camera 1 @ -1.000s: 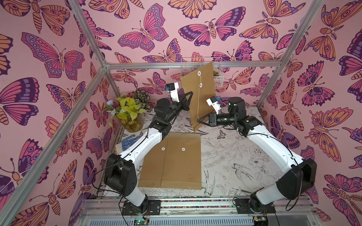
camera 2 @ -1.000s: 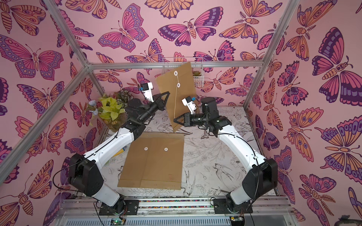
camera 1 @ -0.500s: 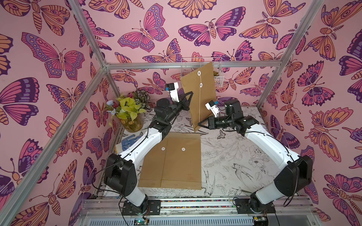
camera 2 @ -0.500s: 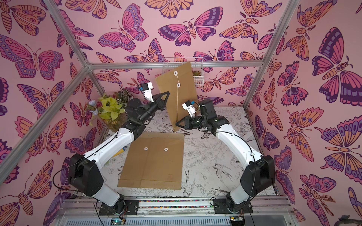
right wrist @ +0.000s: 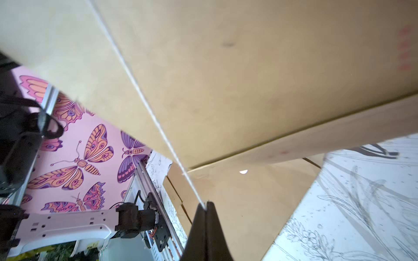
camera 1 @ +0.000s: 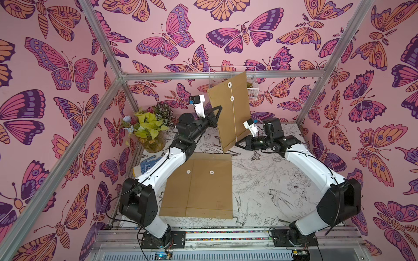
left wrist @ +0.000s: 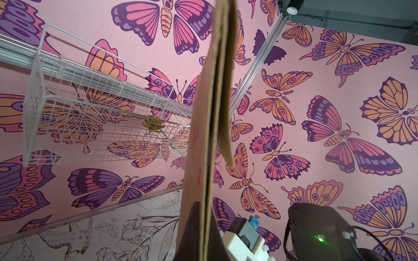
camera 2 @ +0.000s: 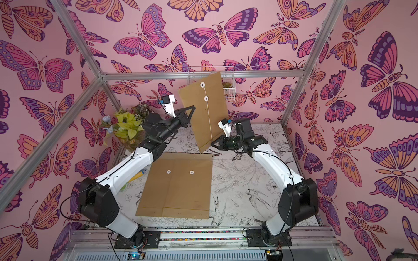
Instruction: Open the file bag
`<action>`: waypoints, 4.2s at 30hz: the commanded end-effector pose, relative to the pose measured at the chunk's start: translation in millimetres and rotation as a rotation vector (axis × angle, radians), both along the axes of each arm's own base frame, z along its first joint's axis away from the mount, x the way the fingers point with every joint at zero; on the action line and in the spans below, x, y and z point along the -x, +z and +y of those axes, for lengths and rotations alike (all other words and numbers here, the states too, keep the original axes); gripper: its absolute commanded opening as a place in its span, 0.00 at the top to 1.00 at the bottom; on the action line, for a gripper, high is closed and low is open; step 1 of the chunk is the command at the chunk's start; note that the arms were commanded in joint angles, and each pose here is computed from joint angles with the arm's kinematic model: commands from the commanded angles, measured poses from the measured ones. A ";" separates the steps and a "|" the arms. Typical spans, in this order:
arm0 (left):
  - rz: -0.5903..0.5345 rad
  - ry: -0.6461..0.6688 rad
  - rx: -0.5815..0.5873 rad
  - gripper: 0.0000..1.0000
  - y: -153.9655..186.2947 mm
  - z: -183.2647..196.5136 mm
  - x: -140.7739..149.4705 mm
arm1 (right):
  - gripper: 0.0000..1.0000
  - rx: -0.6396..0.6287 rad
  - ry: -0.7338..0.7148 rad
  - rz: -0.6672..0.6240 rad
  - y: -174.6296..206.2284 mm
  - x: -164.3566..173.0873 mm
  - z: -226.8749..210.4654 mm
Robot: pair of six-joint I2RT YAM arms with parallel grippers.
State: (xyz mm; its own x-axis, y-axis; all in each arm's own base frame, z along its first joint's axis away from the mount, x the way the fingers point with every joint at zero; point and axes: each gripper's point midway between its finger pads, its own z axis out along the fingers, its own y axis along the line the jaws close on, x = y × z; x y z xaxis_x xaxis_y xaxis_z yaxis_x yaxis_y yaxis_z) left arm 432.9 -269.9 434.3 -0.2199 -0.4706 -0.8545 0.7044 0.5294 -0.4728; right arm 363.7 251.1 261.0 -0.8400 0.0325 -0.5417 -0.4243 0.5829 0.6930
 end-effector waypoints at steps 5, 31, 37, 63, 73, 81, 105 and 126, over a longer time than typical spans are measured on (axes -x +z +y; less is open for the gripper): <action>-0.064 -0.091 0.005 1.00 29.1 3.1 26.1 | 1.00 -0.033 -0.131 -0.061 20.3 -12.6 -38.1; -0.116 -0.303 -0.150 1.00 29.2 -9.2 79.8 | 1.00 0.108 -0.481 -0.118 23.4 -19.7 -138.2; -0.105 -0.335 -0.151 1.00 25.9 -12.6 81.7 | 1.00 0.112 -0.500 -0.143 31.9 -15.2 -144.0; -0.014 -0.306 -0.387 1.00 -24.3 8.5 116.7 | 1.00 0.291 -0.907 -0.535 129.8 46.1 -231.1; -0.027 -0.360 -0.383 1.00 -29.0 13.1 144.7 | 1.00 0.333 -0.949 -0.615 163.3 55.4 -242.2; -0.007 -0.398 -0.390 1.00 -39.7 11.9 151.9 | 1.00 0.261 -0.970 -0.646 183.9 44.7 -239.4; 0.039 -0.488 -0.395 1.00 -58.5 2.4 151.4 | 1.00 0.010 -0.760 -0.737 267.0 -35.8 -185.0; -0.073 -0.720 -0.381 1.00 -45.0 -42.5 154.4 | 0.99 0.014 -0.464 -0.538 214.0 -82.7 -138.1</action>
State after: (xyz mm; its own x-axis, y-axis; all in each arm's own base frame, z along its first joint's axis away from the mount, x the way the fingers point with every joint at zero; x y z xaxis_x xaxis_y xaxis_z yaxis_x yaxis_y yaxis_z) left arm 284.1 -308.7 371.4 -0.3708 0.1093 -0.9222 0.9258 0.1221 -0.3578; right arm 447.4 119.2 496.5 -0.3024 0.3354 -0.8922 -0.4475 0.7765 0.4436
